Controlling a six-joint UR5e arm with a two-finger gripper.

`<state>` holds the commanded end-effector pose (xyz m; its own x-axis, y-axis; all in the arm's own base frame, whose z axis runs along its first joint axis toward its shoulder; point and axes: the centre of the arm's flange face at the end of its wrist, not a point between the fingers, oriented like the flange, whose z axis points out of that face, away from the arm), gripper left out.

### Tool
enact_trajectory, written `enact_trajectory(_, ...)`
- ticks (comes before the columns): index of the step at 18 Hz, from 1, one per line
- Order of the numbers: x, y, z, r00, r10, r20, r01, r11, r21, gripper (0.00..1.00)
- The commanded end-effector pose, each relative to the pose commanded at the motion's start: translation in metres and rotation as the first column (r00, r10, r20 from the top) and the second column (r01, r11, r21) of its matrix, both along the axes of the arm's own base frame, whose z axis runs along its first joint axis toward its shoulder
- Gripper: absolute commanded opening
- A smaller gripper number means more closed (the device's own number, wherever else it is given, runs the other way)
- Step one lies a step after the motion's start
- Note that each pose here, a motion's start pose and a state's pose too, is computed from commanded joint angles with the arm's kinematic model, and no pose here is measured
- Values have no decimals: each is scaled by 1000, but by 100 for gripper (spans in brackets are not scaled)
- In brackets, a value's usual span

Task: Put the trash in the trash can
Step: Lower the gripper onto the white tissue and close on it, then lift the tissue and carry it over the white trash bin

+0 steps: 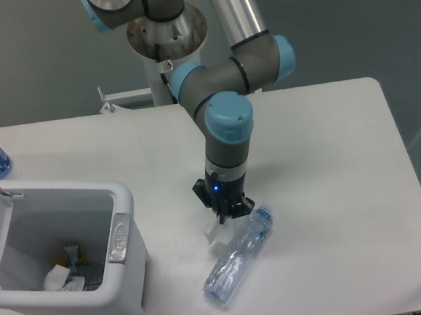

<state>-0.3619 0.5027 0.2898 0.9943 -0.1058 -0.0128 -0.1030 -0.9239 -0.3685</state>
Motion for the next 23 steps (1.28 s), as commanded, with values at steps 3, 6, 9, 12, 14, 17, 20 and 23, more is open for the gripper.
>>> enact_trajectory(3, -15, -1, 39, 998, 18, 68, -30, 986, 167, 0)
enact_trajectory(6, -27, 15, 89, 989, 68, 130, -104, 950, 294, 0)
enact_trajectory(9, -31, 30, 153, 974, 121, 189, -188, 900, 393, 0)
enact_trajectory(12, -28, 40, 194, 960, 121, 252, -228, 859, 458, 0)
enact_trajectory(14, -20, 42, 228, 955, 107, 275, -238, 830, 504, 0)
enact_trajectory(17, 7, 43, 267, 946, 69, 316, -242, 801, 548, 0)
enact_trajectory(20, 56, 61, 263, 949, -9, 315, -174, 818, 549, 0)
enact_trajectory(23, 86, 80, 257, 946, -60, 318, -130, 830, 543, 0)
